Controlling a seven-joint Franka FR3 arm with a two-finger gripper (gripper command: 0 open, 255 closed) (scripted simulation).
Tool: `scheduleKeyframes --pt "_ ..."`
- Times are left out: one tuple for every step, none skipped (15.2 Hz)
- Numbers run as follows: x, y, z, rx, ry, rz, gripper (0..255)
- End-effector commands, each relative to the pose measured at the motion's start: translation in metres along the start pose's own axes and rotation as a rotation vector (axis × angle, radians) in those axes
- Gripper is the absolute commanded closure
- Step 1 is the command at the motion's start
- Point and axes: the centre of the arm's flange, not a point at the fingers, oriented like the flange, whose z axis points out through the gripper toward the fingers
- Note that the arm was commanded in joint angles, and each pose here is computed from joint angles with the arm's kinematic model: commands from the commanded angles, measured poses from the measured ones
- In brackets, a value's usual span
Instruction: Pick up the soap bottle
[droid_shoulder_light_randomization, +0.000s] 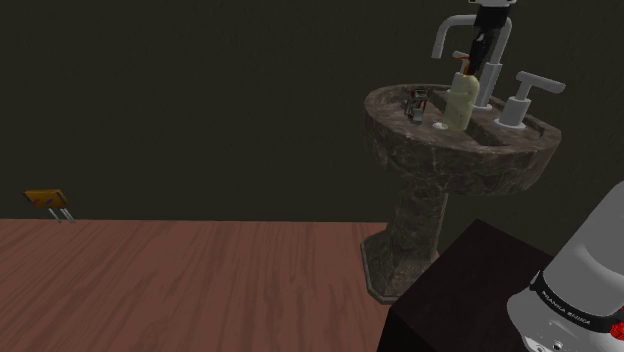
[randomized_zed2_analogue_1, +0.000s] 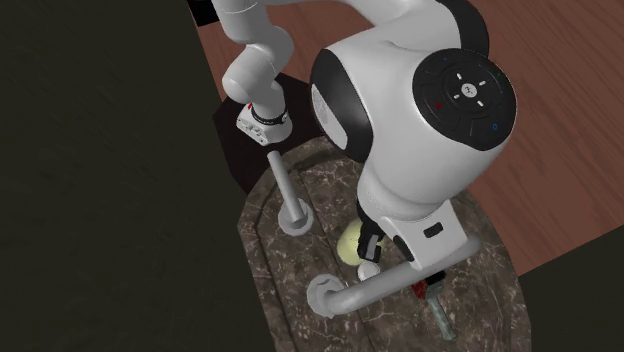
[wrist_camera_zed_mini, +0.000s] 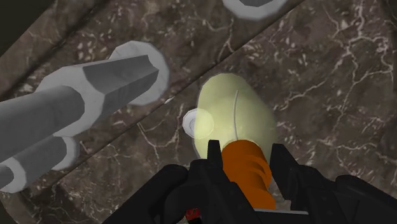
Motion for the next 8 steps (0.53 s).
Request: scheduleKeyframes --pt "0.0 0.001 -0.01 0.0 0.0 0.0 255" --pt "0.0 0.001 -0.016 0.0 0.0 0.0 255" --pt "0.0 0.002 -0.021 0.0 0.0 0.0 255" --pt "0.0 0.002 -0.026 0.0 0.0 0.0 255" --pt "0.0 0.002 -0.031 0.0 0.0 0.0 255" --pt "0.001 0.003 -0.037 0.0 0.0 0.0 255" --pt "0.001 0.003 -0.042 0.0 0.0 0.0 255" --pt "0.001 0.003 -0.047 0.0 0.0 0.0 255"
